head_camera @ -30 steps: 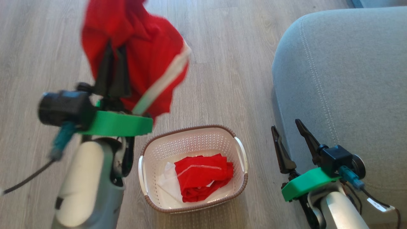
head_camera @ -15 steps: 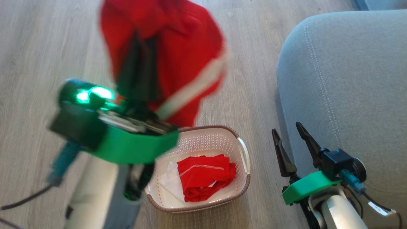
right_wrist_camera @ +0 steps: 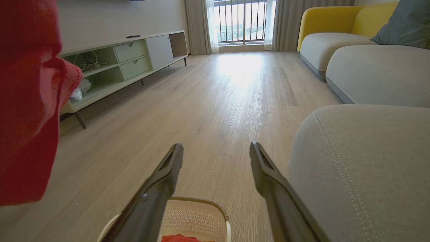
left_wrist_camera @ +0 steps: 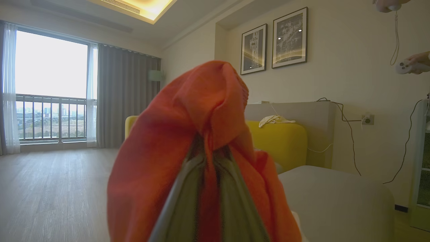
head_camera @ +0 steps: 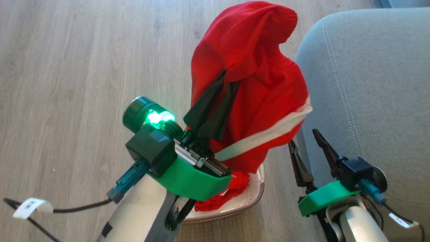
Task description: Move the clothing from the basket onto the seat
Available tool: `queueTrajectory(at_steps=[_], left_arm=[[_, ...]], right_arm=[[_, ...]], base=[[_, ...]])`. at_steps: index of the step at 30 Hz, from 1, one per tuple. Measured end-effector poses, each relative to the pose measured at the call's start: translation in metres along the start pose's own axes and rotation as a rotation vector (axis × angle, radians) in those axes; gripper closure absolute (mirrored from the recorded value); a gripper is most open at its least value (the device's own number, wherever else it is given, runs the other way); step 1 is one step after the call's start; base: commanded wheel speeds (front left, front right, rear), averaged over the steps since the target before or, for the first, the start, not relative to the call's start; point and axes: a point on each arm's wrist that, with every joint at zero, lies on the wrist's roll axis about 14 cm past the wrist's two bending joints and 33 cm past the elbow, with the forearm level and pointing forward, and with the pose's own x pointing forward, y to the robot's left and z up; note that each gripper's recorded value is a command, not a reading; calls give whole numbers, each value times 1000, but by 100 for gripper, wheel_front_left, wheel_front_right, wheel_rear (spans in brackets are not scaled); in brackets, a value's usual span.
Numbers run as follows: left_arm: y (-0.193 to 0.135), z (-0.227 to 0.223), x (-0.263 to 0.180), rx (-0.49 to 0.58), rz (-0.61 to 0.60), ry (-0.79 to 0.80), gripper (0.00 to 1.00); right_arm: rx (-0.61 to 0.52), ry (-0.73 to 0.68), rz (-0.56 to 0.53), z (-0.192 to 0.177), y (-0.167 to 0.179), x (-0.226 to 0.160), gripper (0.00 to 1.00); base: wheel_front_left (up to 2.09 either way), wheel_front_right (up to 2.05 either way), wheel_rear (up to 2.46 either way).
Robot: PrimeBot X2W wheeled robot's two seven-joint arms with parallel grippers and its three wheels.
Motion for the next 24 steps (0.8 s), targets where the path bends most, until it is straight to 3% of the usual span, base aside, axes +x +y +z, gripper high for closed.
queueTrajectory(at_steps=[24], left_arm=[[17, -12, 1, 13, 42, 23, 100]], right_arm=[[23, -33, 19, 11, 0, -2, 0]], base=[[0, 0, 0]])
